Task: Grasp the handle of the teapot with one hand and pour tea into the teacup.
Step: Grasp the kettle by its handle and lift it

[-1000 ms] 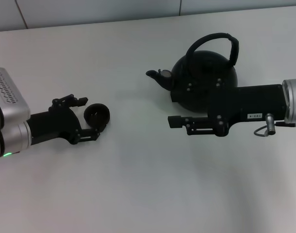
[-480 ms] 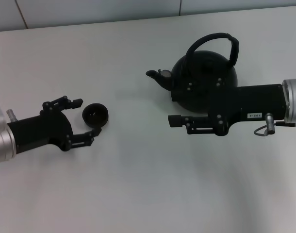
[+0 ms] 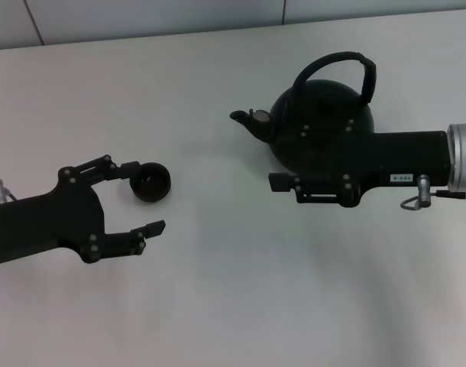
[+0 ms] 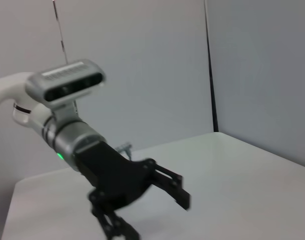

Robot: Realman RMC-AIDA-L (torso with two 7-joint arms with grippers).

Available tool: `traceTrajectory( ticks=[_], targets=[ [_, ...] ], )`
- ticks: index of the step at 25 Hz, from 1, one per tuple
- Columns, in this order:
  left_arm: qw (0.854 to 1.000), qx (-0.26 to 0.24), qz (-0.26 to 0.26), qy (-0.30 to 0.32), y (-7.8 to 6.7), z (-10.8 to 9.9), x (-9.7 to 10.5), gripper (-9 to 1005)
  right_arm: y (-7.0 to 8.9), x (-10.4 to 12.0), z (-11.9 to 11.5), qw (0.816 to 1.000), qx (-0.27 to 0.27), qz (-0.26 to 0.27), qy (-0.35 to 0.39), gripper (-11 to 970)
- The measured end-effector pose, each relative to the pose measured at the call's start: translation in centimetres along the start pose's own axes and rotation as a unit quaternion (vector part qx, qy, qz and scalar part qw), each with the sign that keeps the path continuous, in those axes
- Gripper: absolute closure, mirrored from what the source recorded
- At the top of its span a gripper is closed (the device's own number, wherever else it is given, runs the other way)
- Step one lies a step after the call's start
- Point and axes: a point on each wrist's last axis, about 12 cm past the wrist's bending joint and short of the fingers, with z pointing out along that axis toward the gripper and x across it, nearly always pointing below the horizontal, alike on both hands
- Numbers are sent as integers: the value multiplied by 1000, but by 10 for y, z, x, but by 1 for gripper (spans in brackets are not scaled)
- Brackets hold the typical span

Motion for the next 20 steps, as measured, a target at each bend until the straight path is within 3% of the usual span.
traceTrajectory(
  ticks=[7,16,20],
  targets=[
    [999,26,-1,-47,-5,-18,-10,136,4,8,-14,999,33,16,-19,361],
    [999,22,-1,-43,-2,-20,-9,136,15,33,-74,982,165,53,-71,361],
    [999,27,5,-28,1,-18,-8,137,22,39,-87,977,191,58,-81,361]
  ],
)
